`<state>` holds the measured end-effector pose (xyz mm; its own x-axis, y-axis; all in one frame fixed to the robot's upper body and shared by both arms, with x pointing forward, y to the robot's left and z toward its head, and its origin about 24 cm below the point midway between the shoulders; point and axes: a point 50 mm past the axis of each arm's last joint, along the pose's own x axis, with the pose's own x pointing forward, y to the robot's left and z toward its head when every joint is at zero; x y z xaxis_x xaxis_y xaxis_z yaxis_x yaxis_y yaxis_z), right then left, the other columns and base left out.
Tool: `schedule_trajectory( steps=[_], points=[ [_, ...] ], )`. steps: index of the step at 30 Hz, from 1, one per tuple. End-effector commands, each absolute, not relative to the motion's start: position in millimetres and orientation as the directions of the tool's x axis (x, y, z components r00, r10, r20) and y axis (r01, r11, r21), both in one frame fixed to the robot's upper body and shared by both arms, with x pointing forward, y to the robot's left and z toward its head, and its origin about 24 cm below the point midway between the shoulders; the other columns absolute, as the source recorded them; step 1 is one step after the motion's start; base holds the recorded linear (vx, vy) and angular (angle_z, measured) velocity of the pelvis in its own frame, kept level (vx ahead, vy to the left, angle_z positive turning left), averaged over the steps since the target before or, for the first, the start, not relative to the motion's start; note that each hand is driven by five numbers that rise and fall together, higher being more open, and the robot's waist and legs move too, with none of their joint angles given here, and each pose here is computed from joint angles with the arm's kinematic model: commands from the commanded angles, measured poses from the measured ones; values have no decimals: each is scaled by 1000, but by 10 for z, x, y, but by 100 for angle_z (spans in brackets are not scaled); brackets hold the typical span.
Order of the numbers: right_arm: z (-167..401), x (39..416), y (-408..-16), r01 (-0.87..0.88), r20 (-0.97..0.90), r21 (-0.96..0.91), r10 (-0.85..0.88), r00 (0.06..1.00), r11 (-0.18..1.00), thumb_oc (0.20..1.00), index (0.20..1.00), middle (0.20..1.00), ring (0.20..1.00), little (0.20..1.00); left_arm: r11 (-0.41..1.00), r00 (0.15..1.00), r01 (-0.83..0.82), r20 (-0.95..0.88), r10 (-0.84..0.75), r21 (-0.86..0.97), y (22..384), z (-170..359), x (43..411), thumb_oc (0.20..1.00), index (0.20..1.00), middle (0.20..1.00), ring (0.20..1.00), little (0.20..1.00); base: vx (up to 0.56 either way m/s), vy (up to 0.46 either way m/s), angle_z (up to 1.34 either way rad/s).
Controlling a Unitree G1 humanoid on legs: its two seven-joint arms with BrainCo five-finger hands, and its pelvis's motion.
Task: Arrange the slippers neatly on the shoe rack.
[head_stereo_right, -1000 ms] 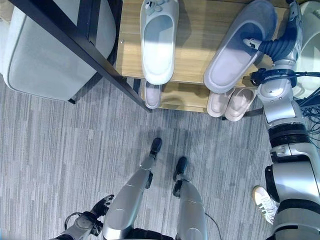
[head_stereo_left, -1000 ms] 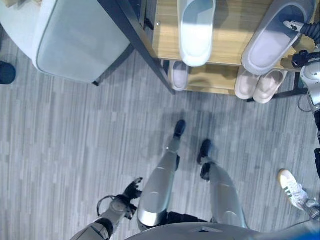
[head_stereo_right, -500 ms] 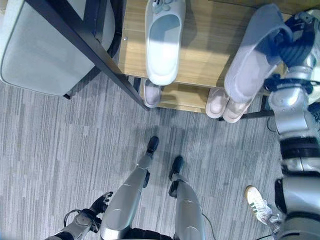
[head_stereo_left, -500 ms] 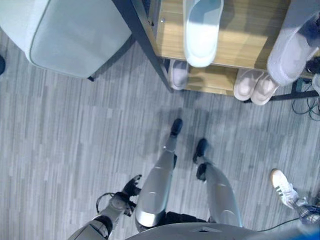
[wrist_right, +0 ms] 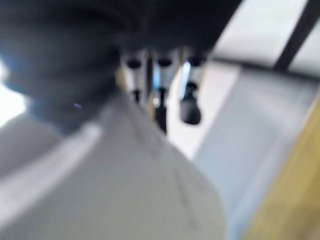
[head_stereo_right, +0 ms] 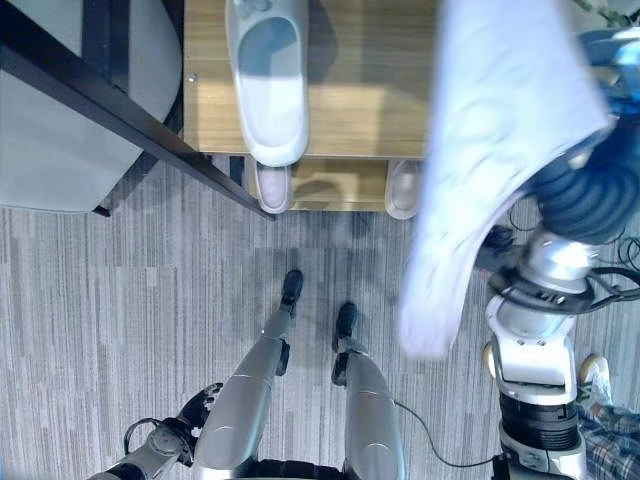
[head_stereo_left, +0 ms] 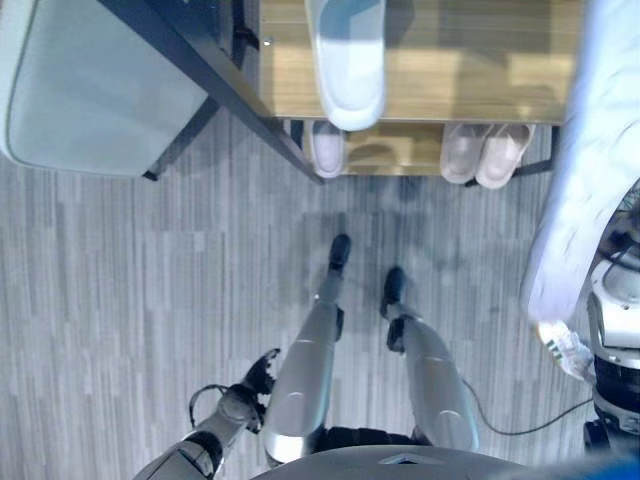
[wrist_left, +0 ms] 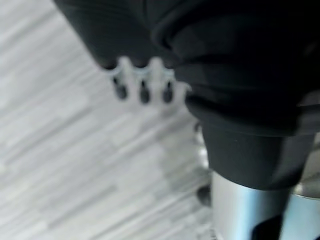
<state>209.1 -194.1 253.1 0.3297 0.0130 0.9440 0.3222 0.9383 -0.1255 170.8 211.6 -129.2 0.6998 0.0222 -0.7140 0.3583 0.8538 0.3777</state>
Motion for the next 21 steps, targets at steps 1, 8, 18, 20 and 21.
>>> schedule_trajectory(
  steps=[1, 8, 18, 20, 21],
  points=[
    [2552, 2058, -2025, 219, 940, -85, 6, 340, 972, 200, 200, 200, 200, 200, 924, 875, 129, -480, 64, 359, 1989, -921, 2255, 1000, 1000, 1000, 1000, 1000, -59, -31, 0],
    [2290, 2130, -1776, -27, 860, -150, 144, 490, 988, 200, 200, 200, 200, 200, 958, 950, 72, -313, 19, 277, 1775, -592, 2582, 1000, 1000, 1000, 1000, 1000, -62, -14, 2],
    [1965, 2318, -1700, 17, 716, -427, 327, 616, 904, 200, 200, 200, 200, 200, 968, 884, 47, -461, 74, 245, 1854, -923, 2262, 1000, 1000, 1000, 1000, 1000, 16, -39, 10],
    [2015, 2324, -1734, 50, 730, -441, 326, 600, 896, 200, 200, 200, 200, 200, 963, 872, 53, -482, 84, 264, 1886, -964, 2216, 1000, 1000, 1000, 1000, 1000, 12, -60, 12],
    [2108, 2362, -1869, 164, 754, -474, 303, 583, 865, 200, 200, 200, 200, 200, 956, 840, 43, -529, 122, 290, 1992, -1063, 2067, 1000, 1000, 1000, 1000, 1000, 26, -97, 13]
  ],
)
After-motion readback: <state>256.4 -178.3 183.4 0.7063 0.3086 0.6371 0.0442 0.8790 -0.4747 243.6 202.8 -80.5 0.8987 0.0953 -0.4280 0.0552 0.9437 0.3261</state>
